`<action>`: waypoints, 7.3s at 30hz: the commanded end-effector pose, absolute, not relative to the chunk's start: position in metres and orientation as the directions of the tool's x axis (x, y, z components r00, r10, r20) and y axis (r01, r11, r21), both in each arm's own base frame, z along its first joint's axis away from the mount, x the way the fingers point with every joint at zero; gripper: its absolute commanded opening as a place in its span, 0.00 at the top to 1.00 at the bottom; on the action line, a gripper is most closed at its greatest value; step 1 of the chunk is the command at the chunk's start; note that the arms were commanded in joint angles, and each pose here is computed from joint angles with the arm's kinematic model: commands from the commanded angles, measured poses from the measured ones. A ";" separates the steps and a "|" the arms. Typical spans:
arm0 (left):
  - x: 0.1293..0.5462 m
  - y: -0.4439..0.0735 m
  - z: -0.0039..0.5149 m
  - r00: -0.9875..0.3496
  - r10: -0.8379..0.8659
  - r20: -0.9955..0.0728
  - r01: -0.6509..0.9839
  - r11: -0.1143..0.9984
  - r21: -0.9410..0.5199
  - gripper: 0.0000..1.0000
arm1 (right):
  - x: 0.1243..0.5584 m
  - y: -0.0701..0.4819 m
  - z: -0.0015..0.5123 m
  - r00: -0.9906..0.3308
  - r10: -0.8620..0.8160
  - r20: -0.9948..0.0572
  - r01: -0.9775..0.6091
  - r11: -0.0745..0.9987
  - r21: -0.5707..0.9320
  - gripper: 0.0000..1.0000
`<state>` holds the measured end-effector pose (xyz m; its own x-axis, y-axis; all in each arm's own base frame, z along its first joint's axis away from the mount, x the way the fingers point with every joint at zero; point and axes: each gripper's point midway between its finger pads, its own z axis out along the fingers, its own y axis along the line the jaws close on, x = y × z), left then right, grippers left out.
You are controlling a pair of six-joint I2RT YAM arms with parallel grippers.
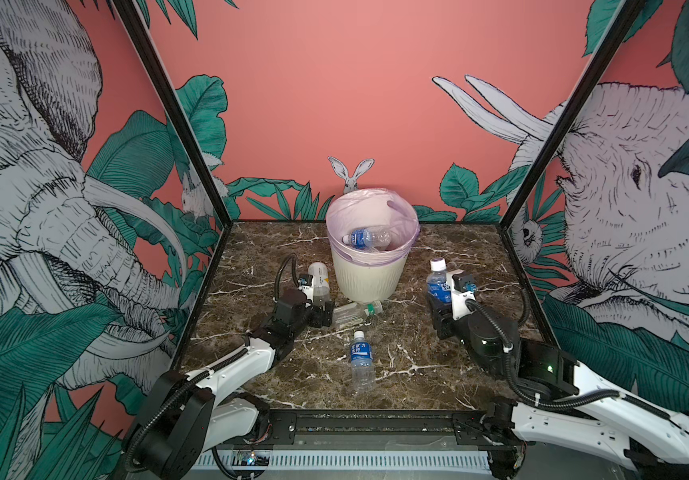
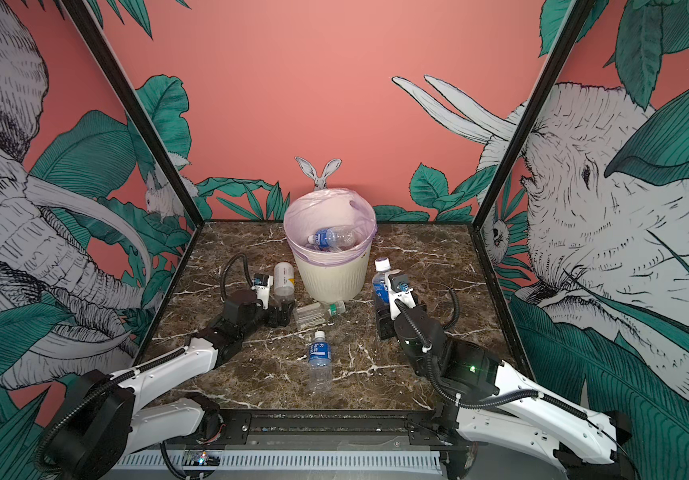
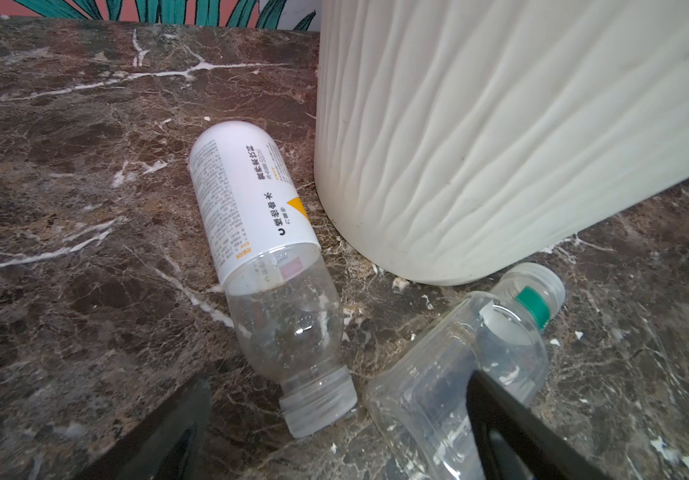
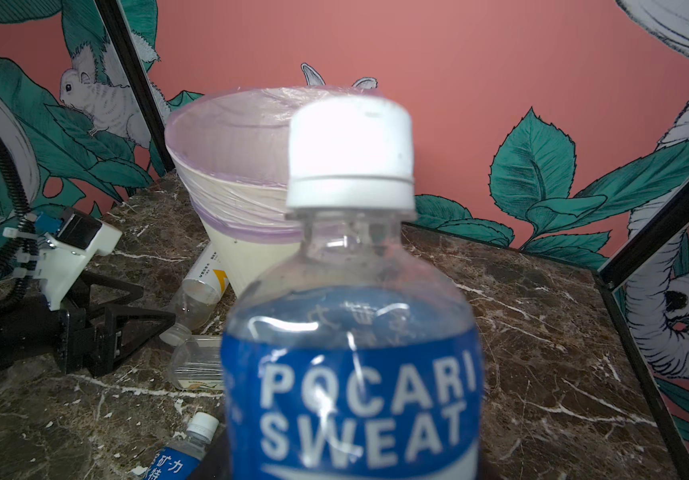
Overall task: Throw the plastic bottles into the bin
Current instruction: 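Lift the Pocari Sweat bottle and carry it over the bin with the right gripper, then open the right gripper to drop the Pocari Sweat bottle into the bin, then withdraw the right gripper from the bin down toward the table, then lower the right gripper over the blue-labelled water bottle nearer the robot, then close the right gripper on the blue-labelled water bottle and lift it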
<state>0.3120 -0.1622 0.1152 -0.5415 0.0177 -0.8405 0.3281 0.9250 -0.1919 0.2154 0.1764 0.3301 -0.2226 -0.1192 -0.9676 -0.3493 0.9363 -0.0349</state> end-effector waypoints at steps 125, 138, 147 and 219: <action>0.321 -0.155 0.115 -0.570 -0.059 -0.819 0.287 0.920 -0.267 0.04 | 0.215 0.292 0.157 -0.658 -0.149 -0.738 -0.396 0.902 0.170 0.02; 0.321 -0.155 0.117 -0.568 -0.065 -0.821 0.288 0.918 -0.272 0.04 | 0.184 0.325 0.122 -0.741 -0.161 -0.652 -0.412 0.876 0.252 0.03; 0.321 -0.156 0.117 -0.569 -0.065 -0.820 0.290 0.917 -0.275 0.04 | 0.160 0.343 0.100 -0.773 -0.191 -0.604 -0.426 0.862 0.273 0.04; 0.324 -0.160 0.107 -0.597 -0.066 -0.800 0.291 0.911 -0.292 0.04 | 0.176 0.251 0.141 -0.545 -0.155 -0.824 -0.346 0.937 0.053 0.60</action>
